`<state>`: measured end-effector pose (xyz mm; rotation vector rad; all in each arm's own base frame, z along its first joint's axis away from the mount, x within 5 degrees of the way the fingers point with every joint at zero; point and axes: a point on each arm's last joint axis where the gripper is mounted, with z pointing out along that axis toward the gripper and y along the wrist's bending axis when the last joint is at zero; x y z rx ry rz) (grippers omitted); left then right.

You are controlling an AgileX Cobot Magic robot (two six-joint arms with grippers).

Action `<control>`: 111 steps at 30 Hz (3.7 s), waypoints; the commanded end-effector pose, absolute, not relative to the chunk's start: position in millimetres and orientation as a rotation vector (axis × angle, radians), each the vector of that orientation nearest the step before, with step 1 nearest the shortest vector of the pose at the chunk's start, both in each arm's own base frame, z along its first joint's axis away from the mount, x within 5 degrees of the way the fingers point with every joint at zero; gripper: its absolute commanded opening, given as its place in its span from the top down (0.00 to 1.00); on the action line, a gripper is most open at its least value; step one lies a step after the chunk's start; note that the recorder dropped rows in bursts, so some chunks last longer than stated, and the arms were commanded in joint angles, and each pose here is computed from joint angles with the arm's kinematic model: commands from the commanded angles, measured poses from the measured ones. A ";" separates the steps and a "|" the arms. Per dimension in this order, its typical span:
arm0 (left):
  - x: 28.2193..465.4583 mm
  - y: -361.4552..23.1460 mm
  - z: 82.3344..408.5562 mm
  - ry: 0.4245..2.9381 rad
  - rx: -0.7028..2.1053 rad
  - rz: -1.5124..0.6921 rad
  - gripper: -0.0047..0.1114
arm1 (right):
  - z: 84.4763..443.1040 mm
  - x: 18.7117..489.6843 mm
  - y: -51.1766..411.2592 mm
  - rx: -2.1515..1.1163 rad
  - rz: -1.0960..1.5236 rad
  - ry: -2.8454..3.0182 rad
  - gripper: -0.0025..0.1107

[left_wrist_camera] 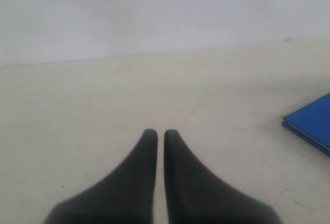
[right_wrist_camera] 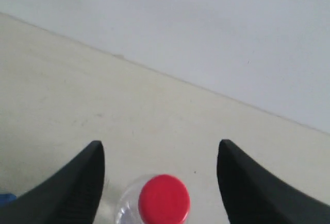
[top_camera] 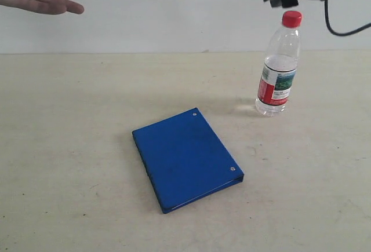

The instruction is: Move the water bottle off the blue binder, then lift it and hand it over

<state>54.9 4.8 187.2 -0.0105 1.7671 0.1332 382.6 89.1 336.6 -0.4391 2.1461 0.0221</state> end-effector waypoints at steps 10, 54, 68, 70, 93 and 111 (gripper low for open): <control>54.8 4.2 188.8 1.754 -0.009 0.122 0.92 | 389.7 300.5 90.2 -0.621 0.289 2.499 0.48; 54.7 5.2 189.0 1.754 0.056 0.192 0.92 | 203.1 266.1 161.8 -0.740 0.728 2.719 0.48; 53.7 13.0 221.5 1.159 -0.840 -0.728 0.92 | 202.8 266.7 161.3 -0.765 0.711 2.705 0.48; 53.4 13.6 222.1 1.149 -0.840 -0.725 0.92 | 202.8 266.7 161.3 -0.765 0.711 2.705 0.48; 65.6 -18.4 230.7 1.715 -0.344 -0.552 0.92 | 201.5 265.9 159.2 -0.665 0.698 2.772 0.48; 197.6 -47.2 132.8 2.426 -0.234 -1.171 0.92 | 185.5 271.9 168.2 -0.475 0.827 2.838 0.48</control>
